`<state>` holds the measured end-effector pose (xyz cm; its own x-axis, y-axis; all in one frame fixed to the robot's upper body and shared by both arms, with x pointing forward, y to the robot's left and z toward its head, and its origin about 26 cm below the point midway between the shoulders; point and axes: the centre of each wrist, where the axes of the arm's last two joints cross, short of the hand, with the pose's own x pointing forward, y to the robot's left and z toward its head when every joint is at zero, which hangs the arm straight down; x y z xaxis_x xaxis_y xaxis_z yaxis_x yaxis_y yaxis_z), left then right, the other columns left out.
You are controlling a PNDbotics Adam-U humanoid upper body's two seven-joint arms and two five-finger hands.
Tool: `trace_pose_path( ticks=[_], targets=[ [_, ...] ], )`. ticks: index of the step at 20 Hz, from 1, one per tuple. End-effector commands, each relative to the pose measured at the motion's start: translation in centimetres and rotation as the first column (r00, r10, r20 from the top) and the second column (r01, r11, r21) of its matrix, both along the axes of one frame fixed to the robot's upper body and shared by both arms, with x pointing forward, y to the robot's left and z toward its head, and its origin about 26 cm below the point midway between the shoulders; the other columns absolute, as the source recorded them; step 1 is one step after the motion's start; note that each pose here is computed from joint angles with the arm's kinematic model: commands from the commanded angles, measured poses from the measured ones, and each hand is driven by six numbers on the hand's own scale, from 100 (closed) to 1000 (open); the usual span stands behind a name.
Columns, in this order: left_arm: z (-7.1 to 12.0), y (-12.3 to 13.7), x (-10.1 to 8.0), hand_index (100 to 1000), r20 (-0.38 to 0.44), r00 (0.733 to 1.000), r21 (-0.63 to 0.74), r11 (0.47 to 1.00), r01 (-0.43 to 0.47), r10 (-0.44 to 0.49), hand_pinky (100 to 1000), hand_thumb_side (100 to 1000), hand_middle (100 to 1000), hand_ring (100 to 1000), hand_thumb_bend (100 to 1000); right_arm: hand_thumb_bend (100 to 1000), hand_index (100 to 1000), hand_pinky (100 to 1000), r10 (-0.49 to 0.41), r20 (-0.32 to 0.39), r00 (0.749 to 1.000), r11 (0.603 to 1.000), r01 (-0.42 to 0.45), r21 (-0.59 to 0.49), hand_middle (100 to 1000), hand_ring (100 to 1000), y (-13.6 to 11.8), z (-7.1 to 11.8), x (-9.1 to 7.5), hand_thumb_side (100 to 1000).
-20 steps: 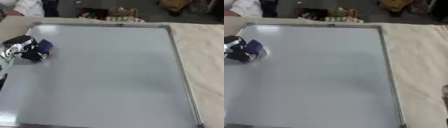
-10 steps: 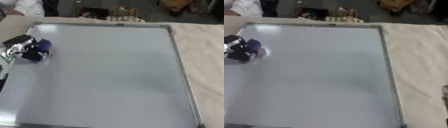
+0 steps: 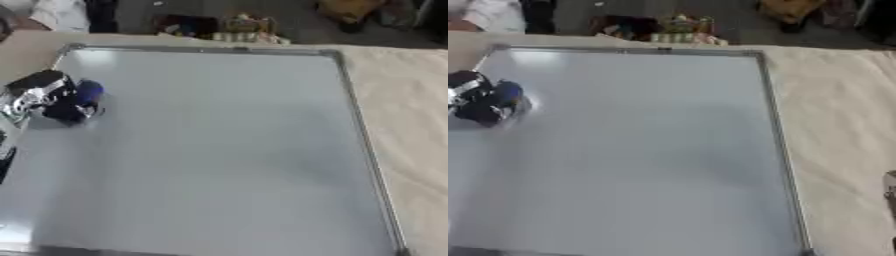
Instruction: Wipe the whiteboard clean with a brush.
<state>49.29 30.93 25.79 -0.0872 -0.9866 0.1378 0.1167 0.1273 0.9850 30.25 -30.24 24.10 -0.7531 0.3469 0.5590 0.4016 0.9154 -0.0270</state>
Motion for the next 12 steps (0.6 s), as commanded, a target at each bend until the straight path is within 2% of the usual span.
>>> trace_pose_path(
  ticks=[1,3,4,5,6,9,12],
  targets=[
    [-0.19,-0.03,0.15,308,-0.02,1.0,0.02,1.0,-0.002,0.002,537,373,387,602,204,100,885,900,-0.006,0.022,1.0,1.0,0.007,-0.014,692,881,-0.13,0.68,-0.28,1000],
    [-0.31,-0.09,0.24,328,-0.027,1.0,0.036,0.999,-0.007,0.008,559,408,438,629,237,100,885,900,-0.006,0.023,1.0,1.0,0.006,-0.015,691,881,-0.12,0.71,-0.27,1000],
    [-0.33,-0.1,0.27,337,-0.03,1.0,0.043,0.999,-0.008,0.009,579,416,506,672,239,100,885,900,-0.006,0.024,1.0,1.0,0.006,-0.015,691,880,-0.13,0.72,-0.27,1000],
    [-0.35,-0.11,0.3,339,-0.032,0.999,0.048,0.999,-0.008,0.01,582,419,519,681,240,100,885,900,-0.006,0.025,1.0,1.0,0.006,-0.015,691,880,-0.13,0.73,-0.27,1000],
    [-0.38,-0.1,0.32,344,-0.034,0.999,0.051,0.999,-0.008,0.01,593,428,571,713,243,100,886,900,-0.005,0.025,1.0,1.0,0.006,-0.015,691,880,-0.12,0.73,-0.27,1000],
    [-0.44,-0.05,0.36,348,-0.041,0.999,0.055,0.998,-0.008,0.01,612,448,642,751,250,100,885,900,-0.004,0.024,1.0,1.0,0.004,-0.014,690,880,-0.11,0.73,-0.26,1000],
    [-0.34,-0.02,0.37,355,-0.043,0.999,0.048,0.999,-0.005,0.007,621,491,663,765,254,100,885,900,-0.004,0.023,1.0,1.0,0.004,-0.014,689,880,-0.11,0.71,-0.27,1000]
  ],
)
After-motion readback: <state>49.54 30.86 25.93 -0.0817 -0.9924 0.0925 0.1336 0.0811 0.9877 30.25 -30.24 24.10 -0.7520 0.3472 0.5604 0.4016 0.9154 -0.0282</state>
